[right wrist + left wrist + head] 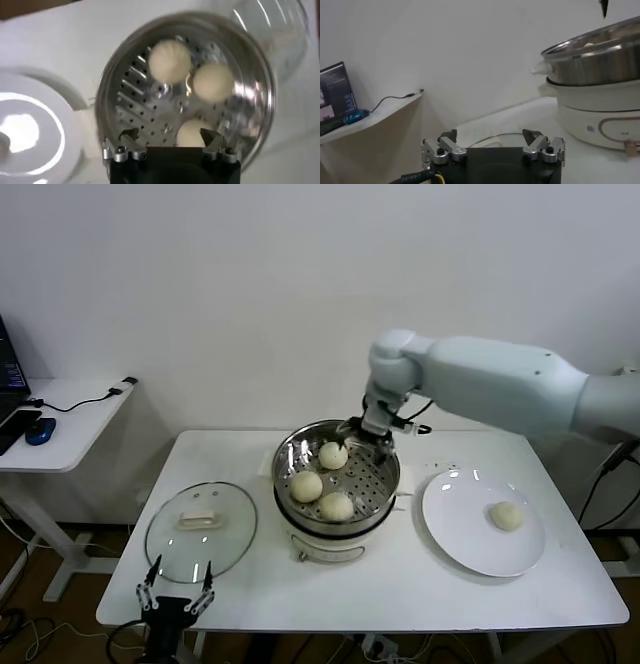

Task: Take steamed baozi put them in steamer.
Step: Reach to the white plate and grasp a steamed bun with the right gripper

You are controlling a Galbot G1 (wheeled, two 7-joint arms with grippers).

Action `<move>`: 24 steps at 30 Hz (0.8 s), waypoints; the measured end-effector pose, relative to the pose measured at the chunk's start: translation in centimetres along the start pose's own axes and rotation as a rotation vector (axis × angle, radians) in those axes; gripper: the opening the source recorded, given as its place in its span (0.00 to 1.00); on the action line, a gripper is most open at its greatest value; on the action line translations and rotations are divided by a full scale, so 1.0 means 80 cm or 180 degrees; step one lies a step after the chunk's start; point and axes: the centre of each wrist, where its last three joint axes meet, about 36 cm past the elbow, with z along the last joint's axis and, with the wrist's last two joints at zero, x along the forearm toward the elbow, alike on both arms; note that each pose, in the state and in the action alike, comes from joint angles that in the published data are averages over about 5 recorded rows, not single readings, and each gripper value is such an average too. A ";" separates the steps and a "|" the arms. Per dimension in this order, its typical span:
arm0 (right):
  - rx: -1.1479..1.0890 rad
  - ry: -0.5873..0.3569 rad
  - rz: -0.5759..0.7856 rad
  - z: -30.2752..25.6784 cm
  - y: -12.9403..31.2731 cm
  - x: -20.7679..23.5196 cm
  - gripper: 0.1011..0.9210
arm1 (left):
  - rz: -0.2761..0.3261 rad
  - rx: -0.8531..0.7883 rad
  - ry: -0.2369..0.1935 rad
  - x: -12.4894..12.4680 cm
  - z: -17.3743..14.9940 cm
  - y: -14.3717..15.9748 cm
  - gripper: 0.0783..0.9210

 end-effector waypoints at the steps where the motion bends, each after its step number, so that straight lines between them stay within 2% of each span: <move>1: -0.0215 0.0009 0.0026 0.011 0.012 0.005 0.88 | 0.0005 0.0003 -0.0003 0.000 0.000 -0.001 0.88; 6: -0.1170 0.0033 0.0080 0.066 0.086 0.012 0.88 | 0.0026 0.0006 -0.0019 -0.001 -0.001 -0.003 0.88; 11: -0.1891 0.0030 0.0045 0.111 0.171 -0.005 0.88 | 0.0032 0.0002 -0.0042 -0.004 -0.004 -0.002 0.88; 24: -0.2704 0.0211 -0.0274 0.180 0.337 -0.084 0.88 | 0.0028 -0.0030 -0.0026 -0.004 -0.008 -0.003 0.88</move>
